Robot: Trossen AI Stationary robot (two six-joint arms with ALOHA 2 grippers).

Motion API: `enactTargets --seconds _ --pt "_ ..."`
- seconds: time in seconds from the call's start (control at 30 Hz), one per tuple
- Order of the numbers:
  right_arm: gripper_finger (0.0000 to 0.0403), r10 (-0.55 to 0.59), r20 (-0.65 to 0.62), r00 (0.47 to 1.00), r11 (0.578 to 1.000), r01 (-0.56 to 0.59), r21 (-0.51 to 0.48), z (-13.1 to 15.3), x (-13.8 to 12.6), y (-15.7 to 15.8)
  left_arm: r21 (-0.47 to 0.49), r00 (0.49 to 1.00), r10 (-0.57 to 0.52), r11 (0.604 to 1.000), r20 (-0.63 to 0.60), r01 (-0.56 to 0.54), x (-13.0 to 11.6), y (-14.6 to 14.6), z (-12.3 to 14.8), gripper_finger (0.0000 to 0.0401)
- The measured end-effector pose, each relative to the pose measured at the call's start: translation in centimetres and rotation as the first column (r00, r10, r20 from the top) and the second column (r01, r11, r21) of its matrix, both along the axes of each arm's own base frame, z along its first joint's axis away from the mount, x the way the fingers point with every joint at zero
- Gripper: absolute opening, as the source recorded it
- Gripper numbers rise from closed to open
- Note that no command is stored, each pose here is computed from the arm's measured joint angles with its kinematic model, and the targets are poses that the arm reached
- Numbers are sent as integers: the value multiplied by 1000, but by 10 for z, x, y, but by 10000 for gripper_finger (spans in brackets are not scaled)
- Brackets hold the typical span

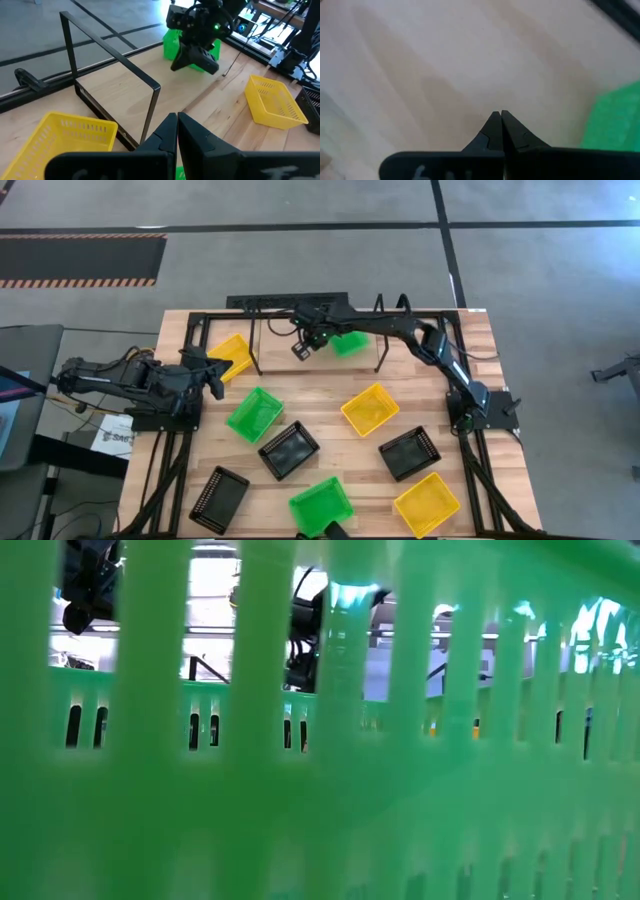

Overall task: Stack baskets on shelf by color
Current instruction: Put the top right green bin on the shelf

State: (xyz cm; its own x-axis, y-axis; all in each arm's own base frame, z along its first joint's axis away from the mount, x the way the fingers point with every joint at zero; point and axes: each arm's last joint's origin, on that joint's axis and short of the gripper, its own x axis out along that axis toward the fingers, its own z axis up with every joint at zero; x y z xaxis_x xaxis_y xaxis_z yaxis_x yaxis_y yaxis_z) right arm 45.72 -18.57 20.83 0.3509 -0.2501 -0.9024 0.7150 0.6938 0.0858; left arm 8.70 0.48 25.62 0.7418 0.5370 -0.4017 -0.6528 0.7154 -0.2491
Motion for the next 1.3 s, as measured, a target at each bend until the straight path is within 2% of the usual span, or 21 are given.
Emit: enactTargets --seconds 0.23,0.5,0.6,0.67,0.8,0.87,1.3 --pt "0 -38 25 999 998 39 -51 17 -7 -15 -5 1000 2 1000 3 -2 0 0 0 0" --pt "0 -63 39 997 991 67 -119 53 -16 -33 -7 1000 3 1000 4 -3 0 0 0 0" --pt "0 -45 -23 999 992 42 -117 69 -26 -34 -8 1000 4 1000 5 -4 0 0 0 0" --pt "0 -29 -122 992 993 15 -114 77 -36 -31 -8 1000 4 1000 5 -4 0 0 0 0" --pt "0 9 -352 936 998 -28 -49 78 -62 -19 -8 1000 4 1000 4 -4 0 0 0 0" --pt "0 19 -427 904 999 -31 -23 80 -71 -15 -8 1000 4 1000 2 -4 0 0 0 0" --pt "0 128 -417 900 992 -125 36 79 -65 -3 -8 1000 3 1000 0 -3 0 0 0 0"
